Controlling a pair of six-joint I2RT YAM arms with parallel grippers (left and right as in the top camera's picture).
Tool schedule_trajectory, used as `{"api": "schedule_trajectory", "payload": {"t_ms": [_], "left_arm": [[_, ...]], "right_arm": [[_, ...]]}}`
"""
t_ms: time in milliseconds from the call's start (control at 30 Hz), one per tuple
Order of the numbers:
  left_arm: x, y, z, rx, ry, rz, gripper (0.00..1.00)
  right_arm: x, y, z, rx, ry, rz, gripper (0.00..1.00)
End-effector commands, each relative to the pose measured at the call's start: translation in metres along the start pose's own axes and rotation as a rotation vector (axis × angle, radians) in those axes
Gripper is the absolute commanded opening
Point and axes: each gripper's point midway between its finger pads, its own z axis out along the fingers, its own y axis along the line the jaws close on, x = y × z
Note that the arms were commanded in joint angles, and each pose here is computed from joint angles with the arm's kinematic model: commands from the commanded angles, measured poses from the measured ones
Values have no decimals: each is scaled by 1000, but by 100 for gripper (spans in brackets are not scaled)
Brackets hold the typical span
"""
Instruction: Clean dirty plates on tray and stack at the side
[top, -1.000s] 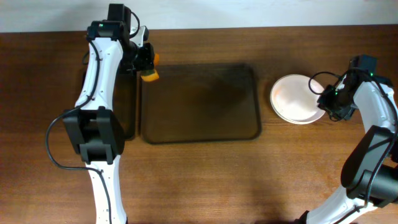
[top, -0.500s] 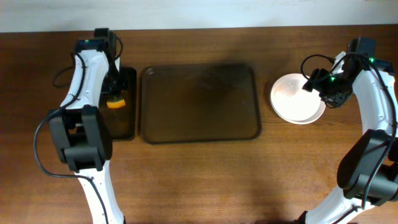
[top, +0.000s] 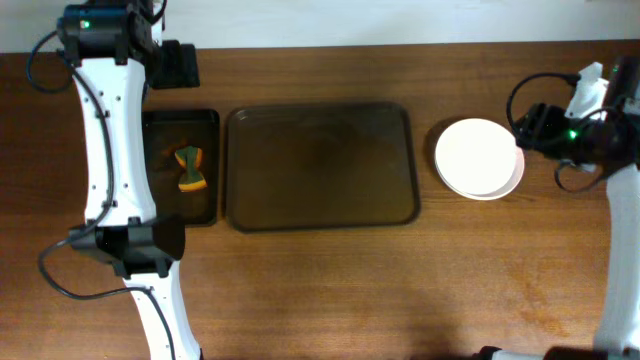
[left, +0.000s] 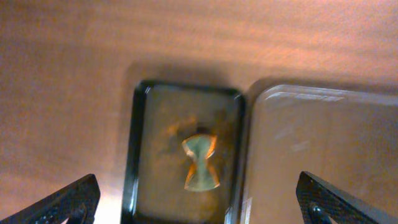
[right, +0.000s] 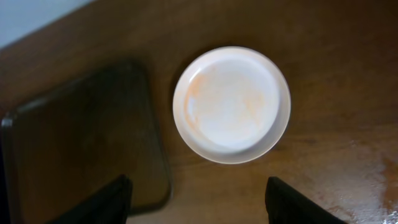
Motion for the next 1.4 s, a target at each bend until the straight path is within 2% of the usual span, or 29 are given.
{"api": "schedule_trajectory", "payload": {"t_ms": [0, 33, 67, 100, 200, 267, 367, 433, 500, 567, 600, 700, 800, 867, 900, 967, 1367], "left_arm": [[-1, -11, -2, 44, -6, 7, 100], [-1, -11, -2, 44, -5, 7, 100], [-1, -11, -2, 45, -4, 7, 100], [0, -11, -2, 44, -3, 7, 100], [0, -11, -2, 44, -3, 7, 100], [0, -11, -2, 44, -3, 8, 100], [0, -11, -2, 44, -2, 8, 100], [0, -11, -2, 44, -2, 7, 100], [0, -11, -2, 44, -3, 7, 100], [0, -11, -2, 44, -3, 7, 100], [0, -11, -2, 44, -3, 7, 100], [0, -11, -2, 44, -3, 7, 100], [0, -11, -2, 44, -2, 7, 100], [0, -11, -2, 44, -2, 7, 100], [0, -11, -2, 44, -3, 7, 100], [0, -11, -2, 45, -3, 8, 100], [1, -11, -2, 44, 5, 8, 100]], "right_arm": [[20, 15, -57, -13, -56, -65, 69], [37, 20, -81, -14, -70, -118, 69], [54, 25, -103, -21, -84, -131, 75], [76, 33, -126, -45, -102, -137, 98], [106, 39, -168, -36, -204, -166, 98], [121, 36, -179, -12, -215, -164, 98], [118, 36, -182, -6, -247, -199, 98], [90, 40, -174, -8, -375, -315, 98], [81, 50, -155, -37, -505, -462, 98], [74, 59, -122, -68, -774, -596, 98], [81, 57, -97, -83, -902, -625, 98], [126, 54, -42, -147, -989, -670, 98], [153, 43, -10, -163, -1010, -625, 98], [148, 17, -2, -130, -1013, -368, 98], [148, 13, 2, -120, -1008, -339, 98], [166, 6, 30, -107, -885, -341, 98], [165, 6, 29, -104, -891, -348, 98]]}}
